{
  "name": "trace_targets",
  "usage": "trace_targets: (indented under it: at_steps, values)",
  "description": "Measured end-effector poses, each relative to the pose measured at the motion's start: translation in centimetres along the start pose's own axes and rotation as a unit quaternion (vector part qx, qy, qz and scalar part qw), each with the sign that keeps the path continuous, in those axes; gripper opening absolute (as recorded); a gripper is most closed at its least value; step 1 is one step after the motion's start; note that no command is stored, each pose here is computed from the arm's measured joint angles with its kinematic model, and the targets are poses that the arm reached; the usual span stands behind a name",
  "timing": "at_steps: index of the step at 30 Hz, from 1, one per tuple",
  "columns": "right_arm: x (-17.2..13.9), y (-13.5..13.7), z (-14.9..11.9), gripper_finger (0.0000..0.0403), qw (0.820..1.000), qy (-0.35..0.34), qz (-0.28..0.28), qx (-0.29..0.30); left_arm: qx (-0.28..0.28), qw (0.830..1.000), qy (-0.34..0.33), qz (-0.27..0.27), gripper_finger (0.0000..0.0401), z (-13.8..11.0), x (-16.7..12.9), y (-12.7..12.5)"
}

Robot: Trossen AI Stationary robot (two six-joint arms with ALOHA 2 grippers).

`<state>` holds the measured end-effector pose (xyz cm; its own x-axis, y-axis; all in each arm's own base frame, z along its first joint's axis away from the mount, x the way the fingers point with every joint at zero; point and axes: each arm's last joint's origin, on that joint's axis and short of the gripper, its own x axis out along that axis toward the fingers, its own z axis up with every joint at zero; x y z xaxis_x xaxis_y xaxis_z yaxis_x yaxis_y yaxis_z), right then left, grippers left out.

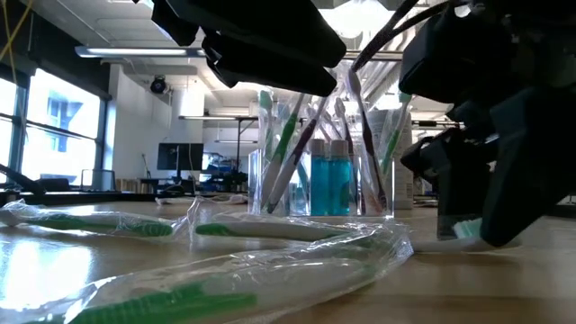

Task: Pick & Place toothbrushing station
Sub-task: Put the green toothbrush into the transparent organizer

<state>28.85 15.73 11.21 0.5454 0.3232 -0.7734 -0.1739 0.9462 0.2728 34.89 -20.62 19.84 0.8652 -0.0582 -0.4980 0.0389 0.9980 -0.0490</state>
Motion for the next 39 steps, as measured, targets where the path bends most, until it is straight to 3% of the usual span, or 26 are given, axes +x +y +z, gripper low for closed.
trace_targets:
  at_steps: [7,9,18,29,39]
  values:
    - [-0.1,-0.2,0.1,0.0033,1.0,-0.001,0.0,-0.02,0.003,1.0,0.006,0.002,0.02,-0.1,0.0,0.0]
    - [-0.1,-0.2,0.1,0.0015,1.0,0.002,0.009,-0.022,0.007,1.0,0.016,0.005,0.02,-0.3,0.0,0.1]
    - [-1.3,-0.1,0.2,0.0013,1.0,0.007,0.0,-0.02,0.045,0.996,0.068,0.022,0.02,-1.4,-0.1,0.5]
    - [-4.8,0.4,2.7,0.0014,0.996,-0.086,-0.026,-0.017,0.118,0.991,0.051,0.041,0.02,-0.5,-0.2,0.4]
    - [-5.0,0.9,2.8,0.0015,0.995,-0.096,-0.014,-0.019,0.109,0.988,0.052,0.094,0.02,-0.3,0.0,1.4]
